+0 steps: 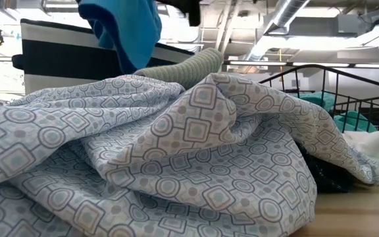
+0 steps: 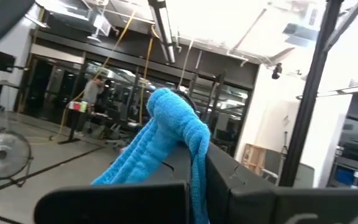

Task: Pick & Place Cloths
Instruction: Put the blue shorts into the wire basket

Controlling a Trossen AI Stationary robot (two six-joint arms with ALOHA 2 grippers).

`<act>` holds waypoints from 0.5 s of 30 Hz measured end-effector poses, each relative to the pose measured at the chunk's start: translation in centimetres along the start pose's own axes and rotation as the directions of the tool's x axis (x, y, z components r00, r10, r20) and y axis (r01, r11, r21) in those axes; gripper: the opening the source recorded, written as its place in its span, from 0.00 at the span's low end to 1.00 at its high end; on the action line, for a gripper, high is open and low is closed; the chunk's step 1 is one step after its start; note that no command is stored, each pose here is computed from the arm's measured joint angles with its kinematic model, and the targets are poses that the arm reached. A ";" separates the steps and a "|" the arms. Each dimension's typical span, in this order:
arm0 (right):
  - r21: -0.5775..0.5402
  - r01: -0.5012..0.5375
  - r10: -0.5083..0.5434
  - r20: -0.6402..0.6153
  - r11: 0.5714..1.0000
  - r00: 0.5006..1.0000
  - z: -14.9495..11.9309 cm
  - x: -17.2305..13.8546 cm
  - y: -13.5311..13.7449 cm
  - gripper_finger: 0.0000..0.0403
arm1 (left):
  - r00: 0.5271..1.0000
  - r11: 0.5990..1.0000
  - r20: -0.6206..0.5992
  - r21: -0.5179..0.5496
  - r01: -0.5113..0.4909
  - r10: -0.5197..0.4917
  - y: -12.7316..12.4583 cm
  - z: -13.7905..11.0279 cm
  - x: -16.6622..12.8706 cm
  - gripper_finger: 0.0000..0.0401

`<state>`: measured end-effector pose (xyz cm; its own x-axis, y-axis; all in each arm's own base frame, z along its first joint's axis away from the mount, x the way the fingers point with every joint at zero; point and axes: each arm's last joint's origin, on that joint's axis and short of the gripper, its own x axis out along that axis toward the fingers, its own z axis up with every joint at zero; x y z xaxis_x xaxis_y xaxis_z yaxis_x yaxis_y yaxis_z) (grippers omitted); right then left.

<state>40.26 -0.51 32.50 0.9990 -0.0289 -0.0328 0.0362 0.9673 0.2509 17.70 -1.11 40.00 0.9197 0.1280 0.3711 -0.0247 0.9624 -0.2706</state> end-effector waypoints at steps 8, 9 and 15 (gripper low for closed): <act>-0.005 -0.157 0.157 0.001 0.988 0.988 1.0 4.0 -0.4 0.71 | 0.994 0.994 -0.024 -0.009 0.111 -0.111 -0.3 -0.2 0.2 0.00; -0.006 -0.174 0.174 0.004 0.985 0.985 1.2 4.4 -0.3 0.71 | 0.993 0.994 -0.032 -0.008 0.110 -0.110 -0.3 -0.3 0.3 0.00; -0.041 -0.225 0.226 0.024 0.974 0.974 2.3 6.5 0.4 0.71 | 0.993 0.994 -0.050 -0.005 0.105 -0.105 -0.3 -1.0 0.8 0.00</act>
<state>46.78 -0.86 34.65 0.9817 0.1843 0.0484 -0.1904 0.9586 0.2118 18.80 -1.54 39.52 0.9357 0.0136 0.3525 0.0744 0.9692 -0.2348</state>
